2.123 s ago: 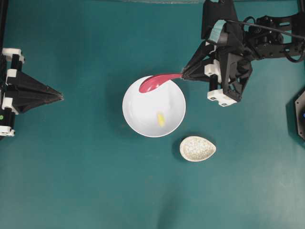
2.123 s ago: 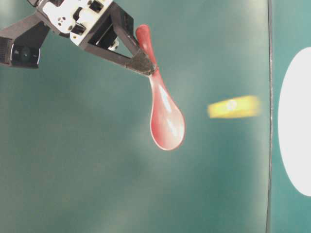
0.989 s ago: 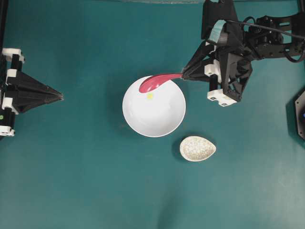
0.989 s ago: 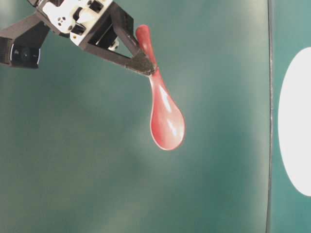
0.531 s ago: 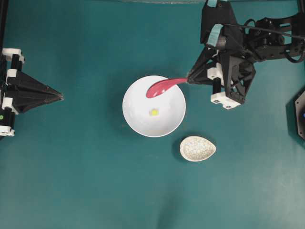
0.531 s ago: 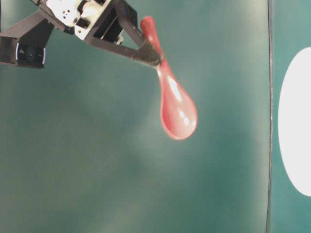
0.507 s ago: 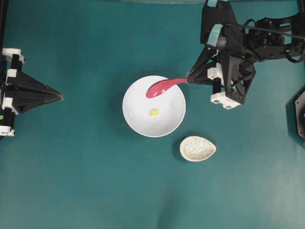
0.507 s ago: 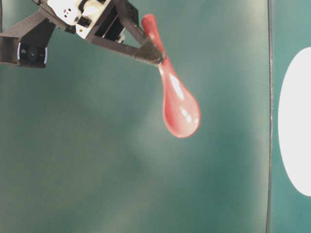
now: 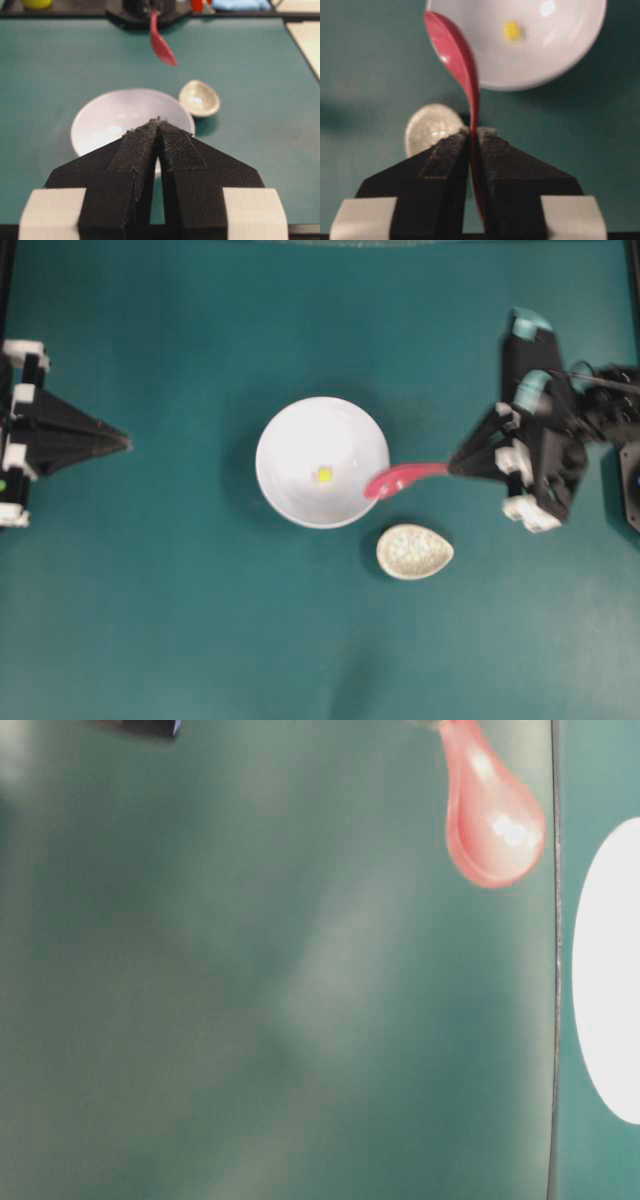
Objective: Scoop the yellow hexagonal prism block from the bowl with a spoon using the right arm.
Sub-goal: 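Carry the spoon down-right and lower it onto the spoon rest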
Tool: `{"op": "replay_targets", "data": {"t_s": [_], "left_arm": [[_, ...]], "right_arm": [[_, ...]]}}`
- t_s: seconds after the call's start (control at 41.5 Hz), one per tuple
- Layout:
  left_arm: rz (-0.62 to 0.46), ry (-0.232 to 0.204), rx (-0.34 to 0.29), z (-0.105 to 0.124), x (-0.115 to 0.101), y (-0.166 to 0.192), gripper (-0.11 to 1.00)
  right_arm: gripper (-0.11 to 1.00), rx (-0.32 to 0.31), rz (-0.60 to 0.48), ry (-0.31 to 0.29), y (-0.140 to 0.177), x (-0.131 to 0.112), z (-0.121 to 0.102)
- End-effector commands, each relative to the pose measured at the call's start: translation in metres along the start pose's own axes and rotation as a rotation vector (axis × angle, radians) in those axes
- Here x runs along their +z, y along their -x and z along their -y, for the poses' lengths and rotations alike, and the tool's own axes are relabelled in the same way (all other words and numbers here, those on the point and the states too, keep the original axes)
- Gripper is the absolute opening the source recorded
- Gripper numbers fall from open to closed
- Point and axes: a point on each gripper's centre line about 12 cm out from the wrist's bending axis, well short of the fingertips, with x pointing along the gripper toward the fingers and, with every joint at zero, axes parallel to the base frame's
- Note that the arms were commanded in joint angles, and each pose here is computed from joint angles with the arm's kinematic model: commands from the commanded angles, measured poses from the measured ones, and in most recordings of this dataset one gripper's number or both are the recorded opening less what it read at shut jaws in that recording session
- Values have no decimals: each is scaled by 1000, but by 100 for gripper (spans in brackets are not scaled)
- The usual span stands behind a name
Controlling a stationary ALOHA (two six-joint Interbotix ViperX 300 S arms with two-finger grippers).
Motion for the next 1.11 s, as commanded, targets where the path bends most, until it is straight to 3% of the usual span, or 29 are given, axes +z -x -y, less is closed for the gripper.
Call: {"op": "replay_targets", "data": {"t_s": [0.0, 0.41, 0.676, 1.086], "left_arm": [[15, -3, -1, 0, 9, -2, 0], [12, 1, -2, 0, 9, -2, 0], [6, 0, -2, 0, 7, -3, 0], [2, 1, -2, 0, 7, -3, 0]], "right_arm": [[7, 21, 44, 4, 1, -10, -4], [7, 59, 82, 54, -13, -79, -3], [7, 75, 94, 46, -21, -95, -7], [7, 44, 56, 33, -45, -109, -7]]}}
